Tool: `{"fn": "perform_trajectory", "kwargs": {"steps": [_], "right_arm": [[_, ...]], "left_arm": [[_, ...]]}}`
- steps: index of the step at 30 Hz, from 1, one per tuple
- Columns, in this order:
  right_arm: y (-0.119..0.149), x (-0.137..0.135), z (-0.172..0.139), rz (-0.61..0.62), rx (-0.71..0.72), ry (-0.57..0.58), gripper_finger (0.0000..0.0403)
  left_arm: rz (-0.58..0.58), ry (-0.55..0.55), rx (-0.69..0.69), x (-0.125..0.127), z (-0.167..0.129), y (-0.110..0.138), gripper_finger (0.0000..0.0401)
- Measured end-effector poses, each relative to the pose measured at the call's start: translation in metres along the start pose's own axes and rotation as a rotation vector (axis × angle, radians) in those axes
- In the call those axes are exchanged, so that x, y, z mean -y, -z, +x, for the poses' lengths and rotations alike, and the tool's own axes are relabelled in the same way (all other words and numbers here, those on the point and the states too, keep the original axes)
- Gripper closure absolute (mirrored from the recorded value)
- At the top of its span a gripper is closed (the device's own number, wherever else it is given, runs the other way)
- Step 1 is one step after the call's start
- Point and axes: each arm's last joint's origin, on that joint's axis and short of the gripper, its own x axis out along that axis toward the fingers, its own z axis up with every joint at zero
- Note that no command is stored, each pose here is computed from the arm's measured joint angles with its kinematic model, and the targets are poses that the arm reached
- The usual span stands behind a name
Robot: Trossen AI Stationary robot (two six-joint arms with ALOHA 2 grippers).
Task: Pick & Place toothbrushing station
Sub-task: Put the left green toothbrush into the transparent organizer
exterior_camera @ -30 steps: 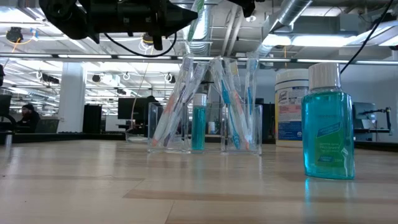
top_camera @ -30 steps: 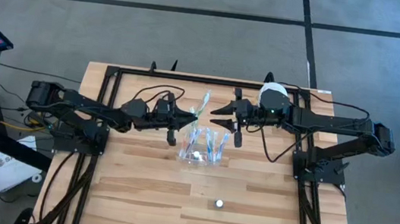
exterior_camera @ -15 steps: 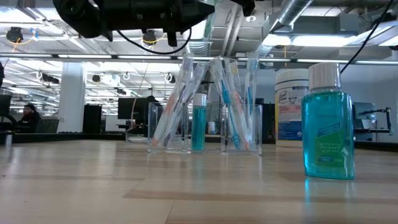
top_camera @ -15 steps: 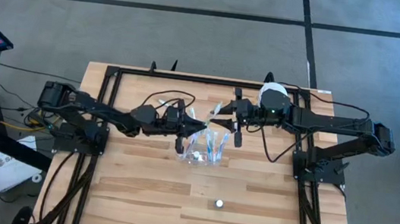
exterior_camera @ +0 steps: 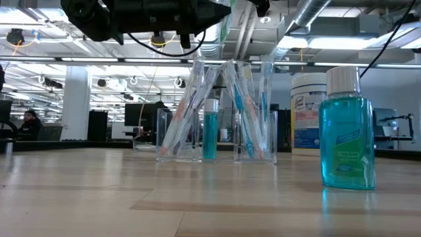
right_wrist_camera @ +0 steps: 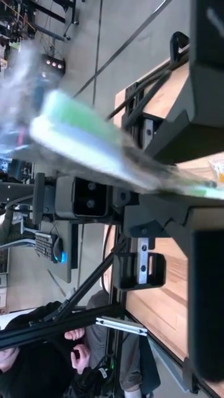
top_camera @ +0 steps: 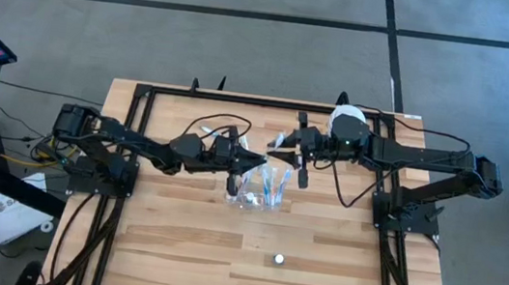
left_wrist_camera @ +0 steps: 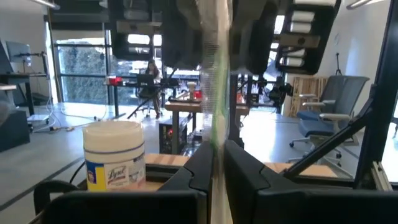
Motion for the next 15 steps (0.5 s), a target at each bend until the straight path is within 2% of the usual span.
{"fn": "perform_trajectory", "kwargs": {"steps": [5,11,15], "right_arm": [[-0.0003,0.0,0.0,-0.011,0.003,-0.001,0.0388],[-0.0001,-0.0001,0.0,-0.018,0.001,-0.003,0.0388],[0.0,-0.0001,0.0,-0.018,0.001,-0.002,0.0392]], "left_arm": [[0.0,-0.001,-0.003,-0.0001,0.0001,0.0004,0.0386],[0.007,0.0,-0.003,-0.0001,0.0,0.0005,0.0384],[0.008,-0.003,-0.004,-0.0002,0.0,0.0005,0.0367]]}}
